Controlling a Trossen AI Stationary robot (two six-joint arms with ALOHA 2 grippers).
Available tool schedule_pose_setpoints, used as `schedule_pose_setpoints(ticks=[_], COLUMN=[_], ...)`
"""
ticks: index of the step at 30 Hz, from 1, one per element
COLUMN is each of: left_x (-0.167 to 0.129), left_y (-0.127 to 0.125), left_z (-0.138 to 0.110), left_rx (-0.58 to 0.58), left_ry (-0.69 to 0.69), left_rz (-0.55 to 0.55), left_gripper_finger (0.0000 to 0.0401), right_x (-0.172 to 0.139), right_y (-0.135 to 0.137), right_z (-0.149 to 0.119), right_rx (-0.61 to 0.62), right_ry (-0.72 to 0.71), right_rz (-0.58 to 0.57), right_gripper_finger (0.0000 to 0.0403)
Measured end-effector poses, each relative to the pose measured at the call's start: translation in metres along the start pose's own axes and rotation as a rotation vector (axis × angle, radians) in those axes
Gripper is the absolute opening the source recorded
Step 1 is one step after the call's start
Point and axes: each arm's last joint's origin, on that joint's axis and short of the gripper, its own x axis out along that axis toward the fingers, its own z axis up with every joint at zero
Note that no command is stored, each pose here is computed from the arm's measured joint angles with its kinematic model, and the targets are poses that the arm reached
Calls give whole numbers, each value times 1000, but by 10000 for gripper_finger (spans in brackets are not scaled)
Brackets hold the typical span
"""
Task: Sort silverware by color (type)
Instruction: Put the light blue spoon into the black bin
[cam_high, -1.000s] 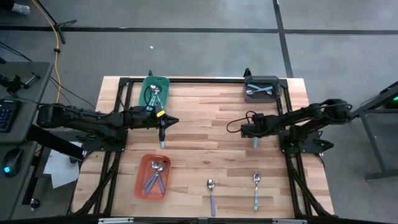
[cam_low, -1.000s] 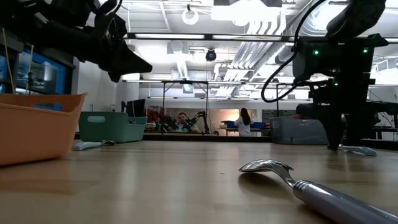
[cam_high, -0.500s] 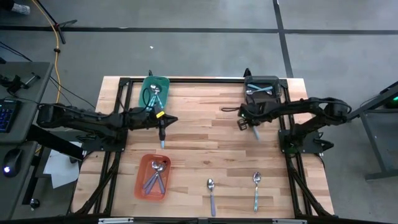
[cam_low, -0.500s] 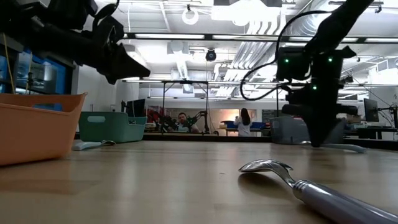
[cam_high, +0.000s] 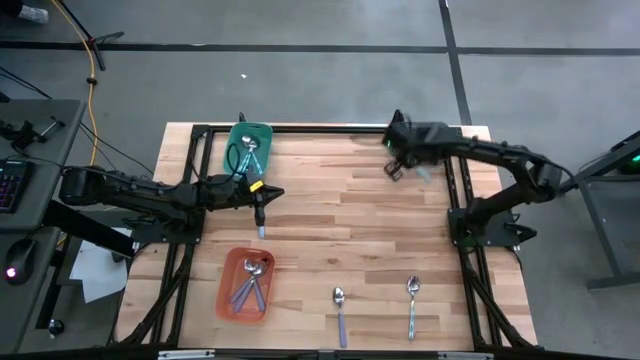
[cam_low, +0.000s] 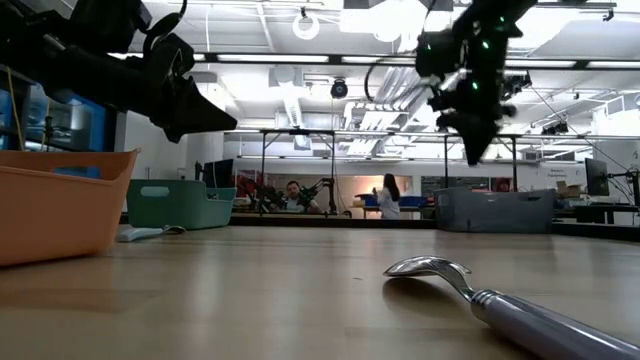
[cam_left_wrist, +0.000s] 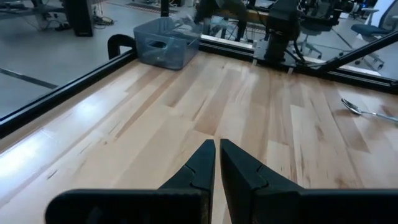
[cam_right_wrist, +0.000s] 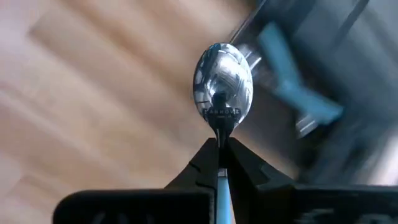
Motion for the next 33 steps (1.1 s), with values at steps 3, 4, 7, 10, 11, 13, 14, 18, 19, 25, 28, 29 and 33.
schedule_pose_setpoints(ticks=[3,4,7,10,11,13,14,18,19,25,28,29,33], left_x=[0,0,0,0,0,0,0,0,0,0,0,0,0], left_y=[0,0,0,0,0,0,0,0,0,0,0,0,0], left_z=[0,0,0,0,0,0,0,1,1,1,1,1,1], left_rx=[8,8,8,17,24,35,36,43,43,42,43,44,60], left_ry=[0,0,-2,-2,-2,-3,-5,-9,-10,-14,-13,-14,-13], left_rz=[0,0,0,0,1,4,9,15,15,12,10,10,10], left_gripper_finger=[15,15,15,15,15,15,15,15,15,15,15,15,15], right_x=[-7,-5,8,31,38,53,61,86,94,123,130,131,126], right_y=[-28,-38,-66,-87,-92,-102,-105,-105,-103,-95,-92,-90,-86], right_z=[21,25,32,29,28,25,23,17,16,16,15,15,17], right_rx=[-155,-207,-344,-451,-470,-487,-473,-411,-408,-384,-389,-392,-402], right_ry=[-54,-67,-99,-113,-122,-108,-87,1,23,85,108,110,97], right_rz=[-33,-47,-29,1,-6,-1,6,49,59,86,97,99,75], right_gripper_finger=[1,1,1,1,1,0,0,0,0,0,1,3,27])
